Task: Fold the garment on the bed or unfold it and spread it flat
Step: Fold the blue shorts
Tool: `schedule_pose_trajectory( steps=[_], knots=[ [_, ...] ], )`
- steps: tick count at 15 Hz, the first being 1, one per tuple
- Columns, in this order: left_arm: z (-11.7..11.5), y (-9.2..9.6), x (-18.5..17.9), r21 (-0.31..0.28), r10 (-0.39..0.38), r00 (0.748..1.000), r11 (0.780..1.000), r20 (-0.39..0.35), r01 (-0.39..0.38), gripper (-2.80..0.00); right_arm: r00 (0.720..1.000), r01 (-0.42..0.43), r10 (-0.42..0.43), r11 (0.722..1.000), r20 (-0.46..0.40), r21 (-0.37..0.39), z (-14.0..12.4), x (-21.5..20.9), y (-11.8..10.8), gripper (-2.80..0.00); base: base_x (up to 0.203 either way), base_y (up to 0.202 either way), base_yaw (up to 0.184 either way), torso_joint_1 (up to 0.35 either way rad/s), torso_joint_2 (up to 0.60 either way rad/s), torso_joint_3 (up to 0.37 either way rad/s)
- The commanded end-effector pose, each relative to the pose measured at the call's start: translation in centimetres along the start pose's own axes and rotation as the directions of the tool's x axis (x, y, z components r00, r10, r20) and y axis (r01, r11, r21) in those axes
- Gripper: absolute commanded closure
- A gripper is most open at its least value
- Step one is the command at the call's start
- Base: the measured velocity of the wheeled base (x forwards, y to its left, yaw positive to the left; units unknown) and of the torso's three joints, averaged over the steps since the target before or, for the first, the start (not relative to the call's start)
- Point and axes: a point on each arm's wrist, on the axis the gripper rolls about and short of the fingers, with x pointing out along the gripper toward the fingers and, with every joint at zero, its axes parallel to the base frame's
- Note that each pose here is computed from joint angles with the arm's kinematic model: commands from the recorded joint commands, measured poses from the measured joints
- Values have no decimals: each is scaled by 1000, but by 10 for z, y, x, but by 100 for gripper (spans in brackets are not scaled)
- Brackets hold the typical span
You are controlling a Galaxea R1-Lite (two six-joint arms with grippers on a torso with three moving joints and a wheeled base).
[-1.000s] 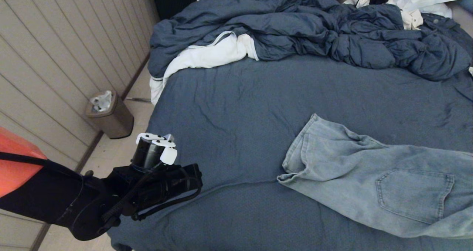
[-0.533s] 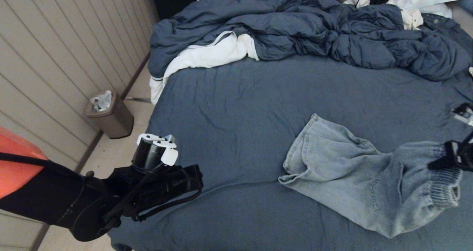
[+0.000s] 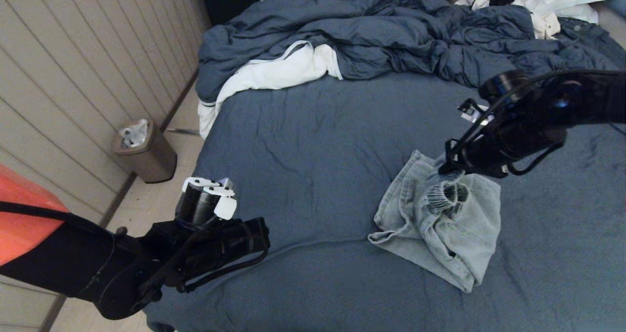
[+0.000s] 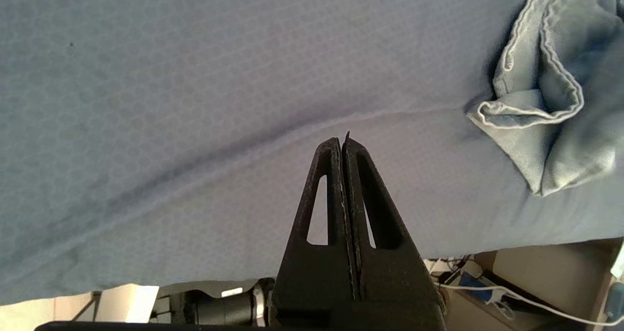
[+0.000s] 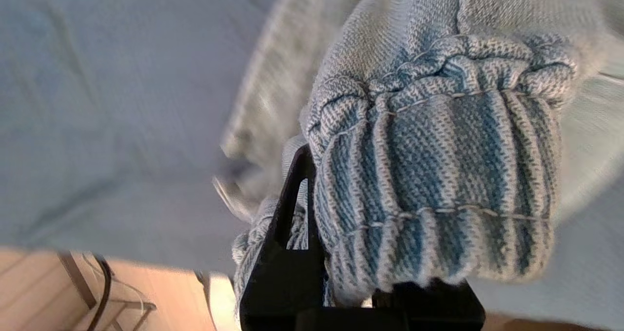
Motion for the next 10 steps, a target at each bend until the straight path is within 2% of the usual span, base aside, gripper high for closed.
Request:
schedule_pose_trajectory(
  steps=[1,3,6,7,10],
  knots=[
    [-1,1,1,-2,2,1000,1000,-2,-2,0,997,24,-26,999,-73,-21,-2,62,21,0,0,0,0,0,0,0],
    [-2,1,1,-2,1,1000,1000,-3,-1,0,993,66,-70,997,-90,-46,-7,89,33,0,0,0,0,0,0,0],
    [-6,-3,1,4,-9,1000,1000,-15,10,0,992,73,-80,995,-97,-69,-12,100,44,0,0,0,0,0,0,0],
    [-10,-6,0,11,-15,1000,1000,-24,15,0,993,72,-78,995,-93,-70,-12,99,45,-280,0,0,0,0,0,0],
    [-17,-9,2,18,-38,999,999,-23,38,0,997,58,-61,996,-49,-67,-4,82,47,-280,0,0,0,0,0,0]
  ],
)
